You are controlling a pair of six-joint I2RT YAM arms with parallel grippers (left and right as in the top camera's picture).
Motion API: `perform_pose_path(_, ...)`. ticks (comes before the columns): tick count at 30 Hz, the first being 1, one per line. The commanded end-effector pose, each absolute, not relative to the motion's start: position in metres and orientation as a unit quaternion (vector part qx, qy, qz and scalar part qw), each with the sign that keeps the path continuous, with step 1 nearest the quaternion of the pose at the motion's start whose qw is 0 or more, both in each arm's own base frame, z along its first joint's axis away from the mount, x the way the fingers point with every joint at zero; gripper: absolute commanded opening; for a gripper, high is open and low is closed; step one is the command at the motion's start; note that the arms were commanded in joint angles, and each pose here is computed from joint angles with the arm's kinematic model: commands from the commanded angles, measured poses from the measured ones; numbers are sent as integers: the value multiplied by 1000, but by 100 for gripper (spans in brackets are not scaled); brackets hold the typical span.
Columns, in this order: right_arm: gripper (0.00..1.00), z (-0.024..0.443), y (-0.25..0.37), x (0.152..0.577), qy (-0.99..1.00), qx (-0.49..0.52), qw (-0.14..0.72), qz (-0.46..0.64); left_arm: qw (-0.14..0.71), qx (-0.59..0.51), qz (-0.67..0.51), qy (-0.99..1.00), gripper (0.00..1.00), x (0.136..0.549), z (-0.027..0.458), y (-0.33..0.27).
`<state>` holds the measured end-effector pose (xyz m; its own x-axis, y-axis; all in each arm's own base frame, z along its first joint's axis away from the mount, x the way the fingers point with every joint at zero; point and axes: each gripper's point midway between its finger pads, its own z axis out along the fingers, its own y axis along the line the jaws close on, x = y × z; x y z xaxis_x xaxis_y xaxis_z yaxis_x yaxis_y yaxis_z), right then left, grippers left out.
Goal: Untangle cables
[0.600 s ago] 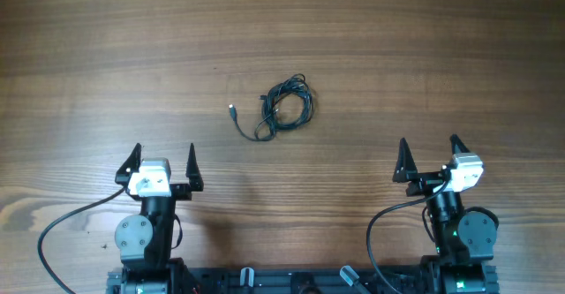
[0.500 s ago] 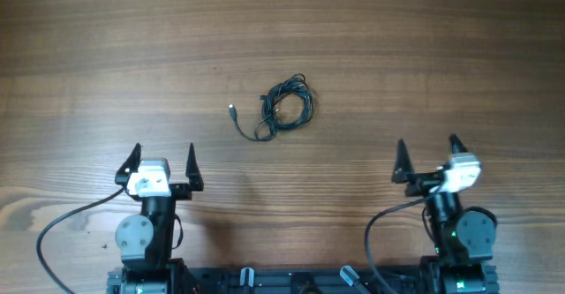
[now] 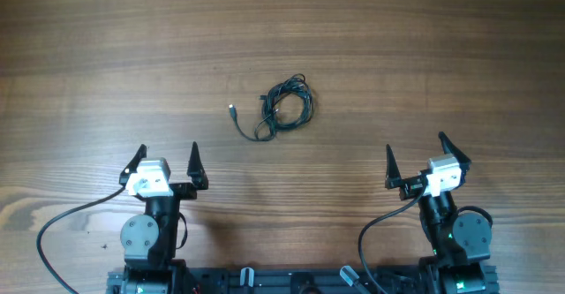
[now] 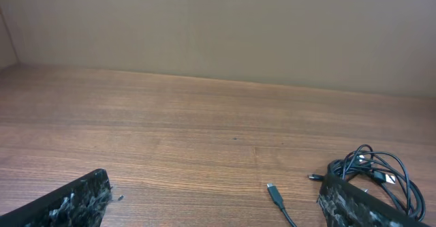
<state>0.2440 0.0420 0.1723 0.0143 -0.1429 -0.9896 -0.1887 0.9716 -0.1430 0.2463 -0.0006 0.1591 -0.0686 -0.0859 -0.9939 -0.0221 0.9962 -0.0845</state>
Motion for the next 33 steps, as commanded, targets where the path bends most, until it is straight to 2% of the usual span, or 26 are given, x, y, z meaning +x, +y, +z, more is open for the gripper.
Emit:
perform_pose_path(1,100,175,44,243,696,-126,707,15,683,-45,-24,729,100,246,159,1)
perform_pose_path(22,100,175,44,243,696,-126,707,15,684,-51,-21,728,100,246,159,3)
perform_pose_path(25,100,175,44,243,696,-126,707,15,663,-33,-83,743,100,247,149,-17)
perform_pose_path(27,100,175,44,243,696,-126,707,15,619,-93,-129,769,100,244,141,-18)
perform_pose_path(29,100,175,44,243,696,-126,707,15,577,-117,-132,798,99,232,163,-16)
perform_pose_path(33,100,175,44,243,696,-126,707,15,572,-113,-116,804,100,224,250,-13)
